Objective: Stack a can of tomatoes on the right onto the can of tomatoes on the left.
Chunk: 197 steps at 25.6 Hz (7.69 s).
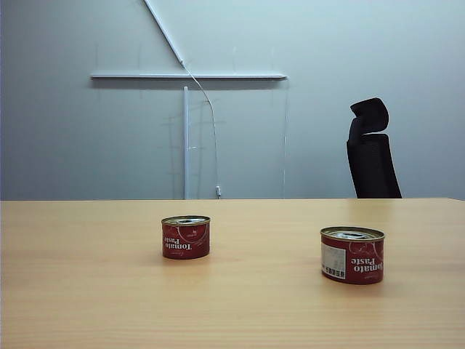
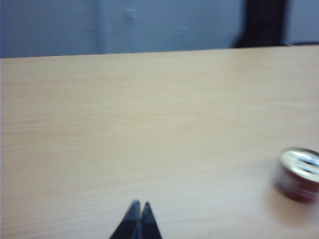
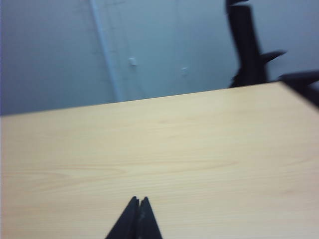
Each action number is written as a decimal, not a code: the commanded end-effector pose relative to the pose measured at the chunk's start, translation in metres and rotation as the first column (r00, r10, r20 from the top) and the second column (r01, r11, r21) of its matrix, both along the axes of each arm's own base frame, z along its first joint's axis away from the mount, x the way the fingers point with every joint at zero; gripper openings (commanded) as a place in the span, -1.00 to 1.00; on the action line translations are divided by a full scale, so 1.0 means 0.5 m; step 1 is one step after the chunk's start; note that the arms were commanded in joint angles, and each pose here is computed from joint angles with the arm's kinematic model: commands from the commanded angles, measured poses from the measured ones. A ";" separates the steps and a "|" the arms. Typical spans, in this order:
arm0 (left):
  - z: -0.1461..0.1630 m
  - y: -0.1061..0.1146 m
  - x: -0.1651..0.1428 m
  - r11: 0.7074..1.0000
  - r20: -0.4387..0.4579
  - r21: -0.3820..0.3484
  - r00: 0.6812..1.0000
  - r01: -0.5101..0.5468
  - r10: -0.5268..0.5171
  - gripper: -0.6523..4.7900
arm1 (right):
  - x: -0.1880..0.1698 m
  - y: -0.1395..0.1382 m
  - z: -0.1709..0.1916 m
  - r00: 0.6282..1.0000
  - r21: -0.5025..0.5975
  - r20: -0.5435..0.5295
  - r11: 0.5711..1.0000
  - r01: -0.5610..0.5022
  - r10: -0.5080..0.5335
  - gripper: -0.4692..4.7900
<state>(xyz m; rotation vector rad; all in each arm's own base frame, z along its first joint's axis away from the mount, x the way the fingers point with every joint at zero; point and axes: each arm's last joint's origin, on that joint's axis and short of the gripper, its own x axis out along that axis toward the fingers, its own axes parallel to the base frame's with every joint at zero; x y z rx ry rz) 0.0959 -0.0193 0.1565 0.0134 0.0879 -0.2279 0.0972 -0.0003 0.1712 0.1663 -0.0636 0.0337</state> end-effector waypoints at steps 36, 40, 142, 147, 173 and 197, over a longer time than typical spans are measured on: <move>-0.025 -0.136 -0.072 0.711 -0.159 0.029 0.706 0.703 -0.691 -0.77 | 0.002 0.124 -0.069 0.823 -0.191 -0.373 0.833 -0.520 0.428 1.00; -0.025 -0.136 -0.072 0.711 -0.159 0.029 0.706 0.703 -0.691 -0.77 | 0.016 0.132 -0.072 0.825 -0.213 -0.376 0.827 -0.520 0.422 1.00; -0.024 -0.082 -0.017 0.916 -0.158 0.029 0.907 0.400 -0.391 -0.77 | 0.375 0.475 -0.023 0.523 -0.152 -0.492 0.523 -0.839 0.696 -0.16; -0.024 -0.082 -0.017 0.916 -0.158 0.029 0.907 0.400 -0.391 -0.77 | 0.366 0.469 -0.020 0.499 -0.133 -0.542 0.518 -0.845 0.676 -0.15; -0.023 -0.081 -0.017 0.918 -0.153 0.028 0.909 0.396 -0.388 -0.77 | 0.354 0.455 0.096 0.597 -0.122 -0.343 0.596 -0.794 0.725 1.00; 0.005 0.029 0.002 0.990 0.018 -0.004 0.989 -0.144 0.144 -0.77 | 0.107 0.224 0.344 0.892 -0.144 -0.167 0.885 -0.443 0.420 -0.86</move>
